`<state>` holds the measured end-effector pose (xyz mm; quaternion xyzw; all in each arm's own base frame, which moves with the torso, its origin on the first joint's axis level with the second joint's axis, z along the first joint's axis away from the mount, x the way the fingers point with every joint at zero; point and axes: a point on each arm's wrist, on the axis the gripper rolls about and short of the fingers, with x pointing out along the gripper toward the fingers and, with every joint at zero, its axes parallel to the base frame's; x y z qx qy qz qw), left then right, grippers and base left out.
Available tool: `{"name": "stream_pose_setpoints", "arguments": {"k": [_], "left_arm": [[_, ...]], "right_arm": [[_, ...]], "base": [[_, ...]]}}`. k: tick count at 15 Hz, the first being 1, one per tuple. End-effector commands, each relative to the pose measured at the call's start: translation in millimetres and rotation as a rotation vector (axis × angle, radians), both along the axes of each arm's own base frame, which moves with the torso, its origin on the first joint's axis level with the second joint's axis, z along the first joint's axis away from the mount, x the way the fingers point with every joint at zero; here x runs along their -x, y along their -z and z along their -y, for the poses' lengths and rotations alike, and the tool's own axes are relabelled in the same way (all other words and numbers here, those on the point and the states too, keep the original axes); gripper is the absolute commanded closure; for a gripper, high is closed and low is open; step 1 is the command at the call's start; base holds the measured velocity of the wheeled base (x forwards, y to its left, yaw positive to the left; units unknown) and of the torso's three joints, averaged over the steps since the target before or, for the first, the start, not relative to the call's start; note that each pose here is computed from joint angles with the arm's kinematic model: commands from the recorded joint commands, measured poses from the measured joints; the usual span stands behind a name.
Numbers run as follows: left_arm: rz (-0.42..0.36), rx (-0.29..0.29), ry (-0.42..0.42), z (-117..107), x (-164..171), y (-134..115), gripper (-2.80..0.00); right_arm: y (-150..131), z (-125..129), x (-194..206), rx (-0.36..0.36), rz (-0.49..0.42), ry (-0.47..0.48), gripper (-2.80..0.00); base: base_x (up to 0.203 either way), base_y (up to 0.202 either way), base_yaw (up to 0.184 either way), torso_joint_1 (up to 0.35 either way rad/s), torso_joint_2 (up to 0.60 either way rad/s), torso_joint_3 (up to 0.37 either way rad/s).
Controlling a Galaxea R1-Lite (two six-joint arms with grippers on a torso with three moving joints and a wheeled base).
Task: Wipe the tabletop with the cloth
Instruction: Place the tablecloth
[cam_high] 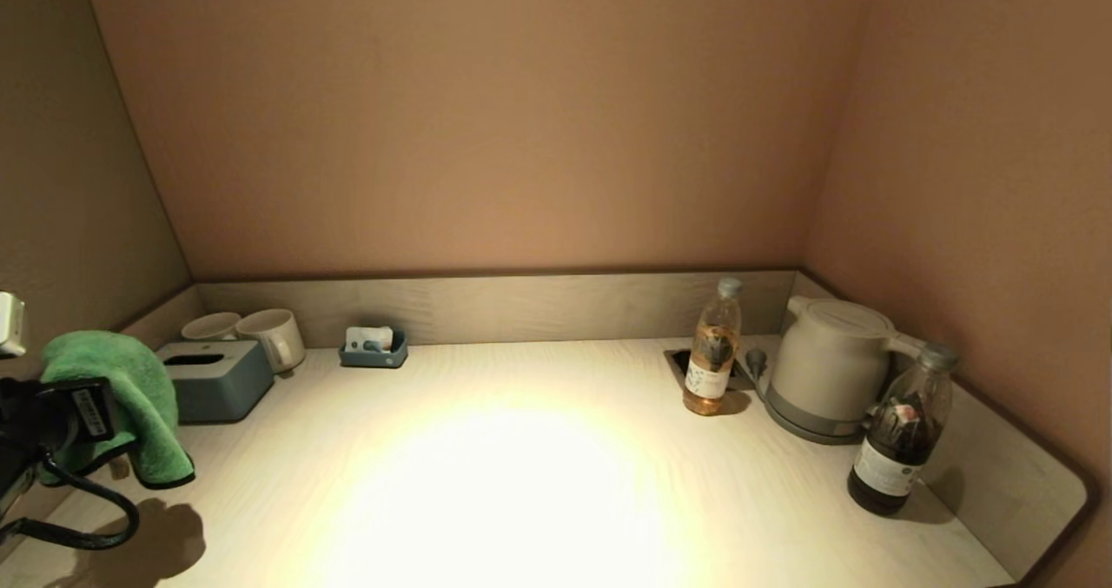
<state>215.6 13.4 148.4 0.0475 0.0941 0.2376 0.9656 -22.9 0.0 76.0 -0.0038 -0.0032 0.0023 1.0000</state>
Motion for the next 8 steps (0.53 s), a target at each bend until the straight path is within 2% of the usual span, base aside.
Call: {"name": "stream_pose_setpoints", "arguments": {"k": [1,4,8], "left_arm": [[0.003,0.001,-0.083,-16.4,11.6,1.1,0.0],[-0.081,0.019,-0.145,-28.7,15.3,21.0,0.0],[-0.234,0.09,-0.304,-63.5,4.0,61.4,0.0]], "right_arm": [[0.0,0.0,-0.1,0.0,-0.002,-0.001,0.0],[-0.1,0.0,-0.1,0.0,0.0,0.0,0.0],[-0.1,0.0,-0.1,0.0,0.0,-0.001,0.0]], "base": [[0.0,0.0,0.0,0.0,0.0,0.0],[0.0,0.0,0.0,0.0,0.0,0.0],[0.0,0.0,0.0,0.0,0.0,0.0]]}}
